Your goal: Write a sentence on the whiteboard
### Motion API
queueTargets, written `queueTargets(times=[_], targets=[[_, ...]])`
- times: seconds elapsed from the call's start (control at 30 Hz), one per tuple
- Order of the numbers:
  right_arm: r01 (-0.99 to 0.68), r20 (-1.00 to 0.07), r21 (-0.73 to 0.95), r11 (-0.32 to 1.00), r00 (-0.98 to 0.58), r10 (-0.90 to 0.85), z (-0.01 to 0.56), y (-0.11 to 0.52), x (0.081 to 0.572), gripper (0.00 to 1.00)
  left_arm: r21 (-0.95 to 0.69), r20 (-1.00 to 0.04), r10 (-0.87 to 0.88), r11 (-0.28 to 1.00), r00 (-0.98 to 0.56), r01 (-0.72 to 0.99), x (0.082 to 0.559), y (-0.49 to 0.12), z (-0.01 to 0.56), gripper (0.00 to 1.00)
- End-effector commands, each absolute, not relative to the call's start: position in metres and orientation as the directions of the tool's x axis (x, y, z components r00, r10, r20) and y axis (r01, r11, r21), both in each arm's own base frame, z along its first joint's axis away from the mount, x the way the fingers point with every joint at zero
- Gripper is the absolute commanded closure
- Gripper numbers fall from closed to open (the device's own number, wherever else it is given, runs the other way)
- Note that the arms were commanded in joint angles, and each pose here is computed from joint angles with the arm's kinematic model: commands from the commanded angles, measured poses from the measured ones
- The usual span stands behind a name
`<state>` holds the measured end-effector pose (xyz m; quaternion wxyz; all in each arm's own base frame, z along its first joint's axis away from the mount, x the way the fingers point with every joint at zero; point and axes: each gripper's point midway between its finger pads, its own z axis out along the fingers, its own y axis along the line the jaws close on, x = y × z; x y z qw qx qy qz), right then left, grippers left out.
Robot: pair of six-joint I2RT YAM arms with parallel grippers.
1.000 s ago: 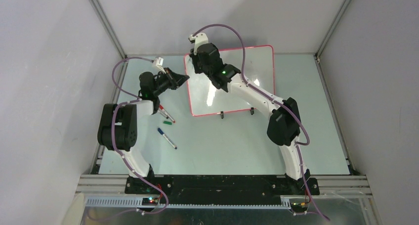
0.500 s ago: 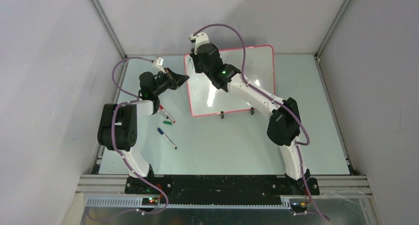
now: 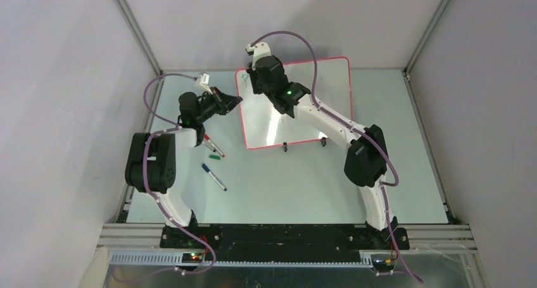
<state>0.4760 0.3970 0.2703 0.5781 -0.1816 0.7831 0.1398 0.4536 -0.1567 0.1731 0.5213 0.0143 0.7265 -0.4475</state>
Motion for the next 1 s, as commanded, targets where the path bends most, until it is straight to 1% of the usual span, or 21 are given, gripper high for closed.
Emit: queueTargets(times=[0.0,0.97], targets=[[-0.399,-0.961,0.005,0.917,-0.257,-0.107,0.283,0.377,0.479,1.0,-0.567,-0.824,-0.415,0.591,-0.386,0.574,0.446,-0.165,0.201,1.0],[-0.498,-0.955,0.007,0.867,-0.26,-0.142,0.276,0.394,0.462,1.0,-0.557,-0.83,-0.404,0.591,-0.383,0.584,0.444,-0.169,0.202,1.0]])
